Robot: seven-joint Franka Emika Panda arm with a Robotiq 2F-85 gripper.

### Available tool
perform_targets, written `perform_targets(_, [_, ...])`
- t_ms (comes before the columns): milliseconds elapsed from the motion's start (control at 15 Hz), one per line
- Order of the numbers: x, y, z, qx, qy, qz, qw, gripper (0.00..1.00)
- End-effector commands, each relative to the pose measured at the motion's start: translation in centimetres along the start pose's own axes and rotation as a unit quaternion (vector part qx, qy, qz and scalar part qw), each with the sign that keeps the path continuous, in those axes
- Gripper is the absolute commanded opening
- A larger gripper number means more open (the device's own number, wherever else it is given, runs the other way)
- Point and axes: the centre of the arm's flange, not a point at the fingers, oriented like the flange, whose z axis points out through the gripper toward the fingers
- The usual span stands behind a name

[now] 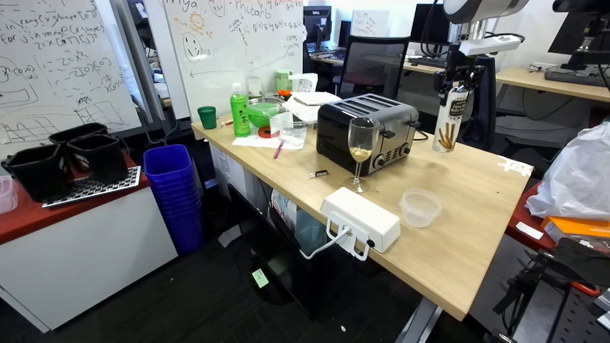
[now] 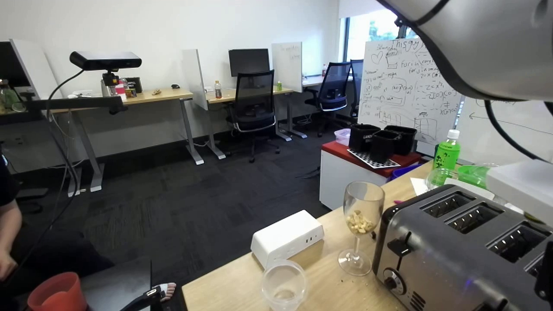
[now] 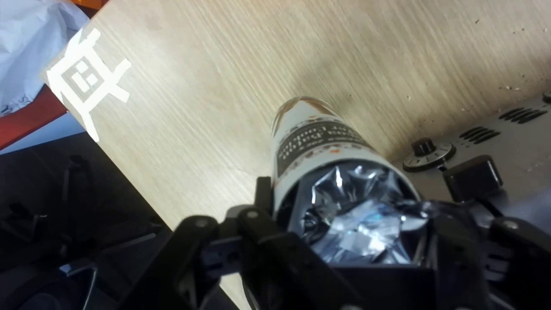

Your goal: Move the white container to the right side of the toaster

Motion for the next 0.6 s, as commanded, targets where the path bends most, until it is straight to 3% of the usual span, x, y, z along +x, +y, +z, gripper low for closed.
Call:
perform_targets(0, [2.9, 0.3, -0.1, 0.015, -0.015, 0.028, 0.9994, 0.44])
perform_targets(200, [4.6, 0.1, 0.2, 0.021, -0.017, 0.027, 0.9993, 0.44])
perform_targets(533, [7.3, -0.3, 0.5, -0.001, -0.017, 0.016, 0.9997, 0.44])
